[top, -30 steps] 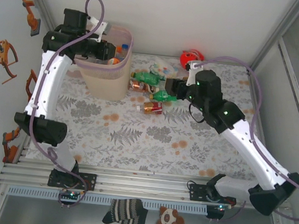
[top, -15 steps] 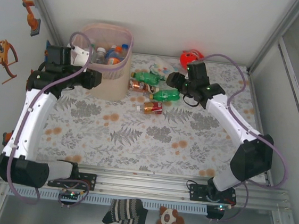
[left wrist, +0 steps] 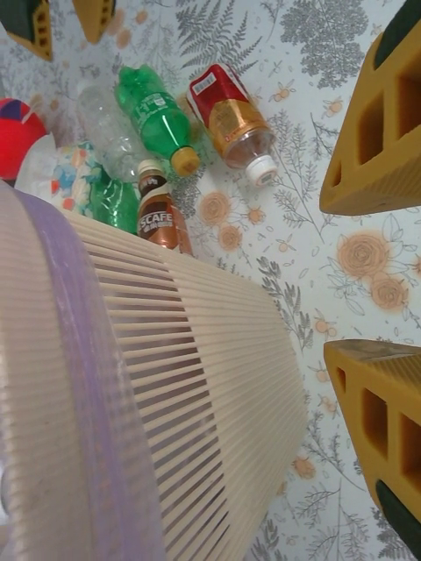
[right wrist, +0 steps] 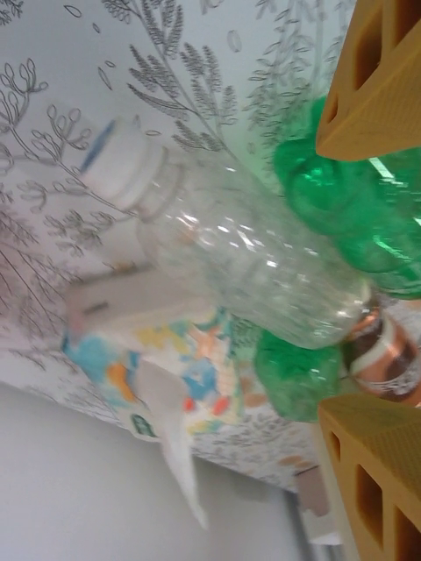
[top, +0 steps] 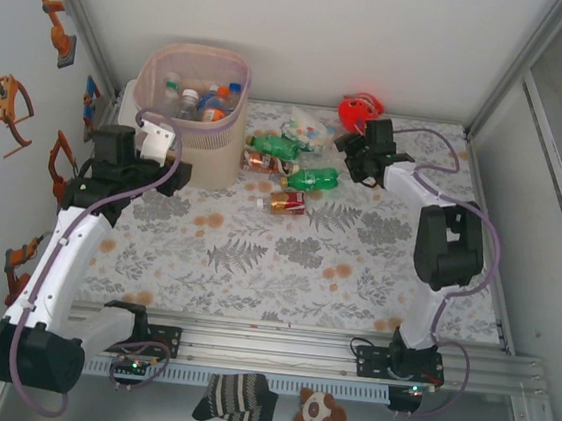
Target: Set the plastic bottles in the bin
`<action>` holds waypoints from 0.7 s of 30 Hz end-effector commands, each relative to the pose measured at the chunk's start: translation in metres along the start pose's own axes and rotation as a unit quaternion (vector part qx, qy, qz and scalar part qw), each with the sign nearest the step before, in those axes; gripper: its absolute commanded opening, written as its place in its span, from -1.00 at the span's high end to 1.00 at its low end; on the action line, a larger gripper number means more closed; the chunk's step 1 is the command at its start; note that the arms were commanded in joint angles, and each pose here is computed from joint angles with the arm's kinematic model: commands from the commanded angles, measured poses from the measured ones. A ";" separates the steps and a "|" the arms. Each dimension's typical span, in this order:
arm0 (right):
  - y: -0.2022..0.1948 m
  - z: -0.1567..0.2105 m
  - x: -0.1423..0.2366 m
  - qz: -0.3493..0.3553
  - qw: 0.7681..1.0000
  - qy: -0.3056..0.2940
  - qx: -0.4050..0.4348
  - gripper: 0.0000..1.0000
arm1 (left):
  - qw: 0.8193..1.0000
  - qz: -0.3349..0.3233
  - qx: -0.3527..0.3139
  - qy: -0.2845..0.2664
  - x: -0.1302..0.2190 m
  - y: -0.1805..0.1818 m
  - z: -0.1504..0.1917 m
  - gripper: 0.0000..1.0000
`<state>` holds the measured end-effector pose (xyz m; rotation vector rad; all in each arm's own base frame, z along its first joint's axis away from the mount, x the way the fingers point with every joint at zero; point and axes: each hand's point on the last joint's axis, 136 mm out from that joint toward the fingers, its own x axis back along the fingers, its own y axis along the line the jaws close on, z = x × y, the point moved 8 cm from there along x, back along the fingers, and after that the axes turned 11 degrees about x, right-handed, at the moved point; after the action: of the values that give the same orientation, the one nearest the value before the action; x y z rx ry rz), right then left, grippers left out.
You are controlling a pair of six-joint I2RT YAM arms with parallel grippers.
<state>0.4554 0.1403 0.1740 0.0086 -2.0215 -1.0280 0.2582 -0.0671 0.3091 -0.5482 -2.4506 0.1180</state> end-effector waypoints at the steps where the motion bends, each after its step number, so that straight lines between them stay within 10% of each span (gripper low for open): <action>1: 0.006 -0.017 -0.017 -0.034 0.997 -0.013 -0.067 -0.40 | 0.999 0.010 -0.023 -0.031 0.006 -0.003 -0.006 0.18; 21: -0.021 -0.020 -0.079 -0.032 0.988 -0.009 -0.151 -0.50 | 0.999 -0.008 -0.025 -0.033 0.006 0.000 -0.003 0.17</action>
<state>0.5027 0.1420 0.1124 -0.0894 -1.8804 -1.3158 0.2556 -0.0651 0.3125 -0.5429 -2.5061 0.0999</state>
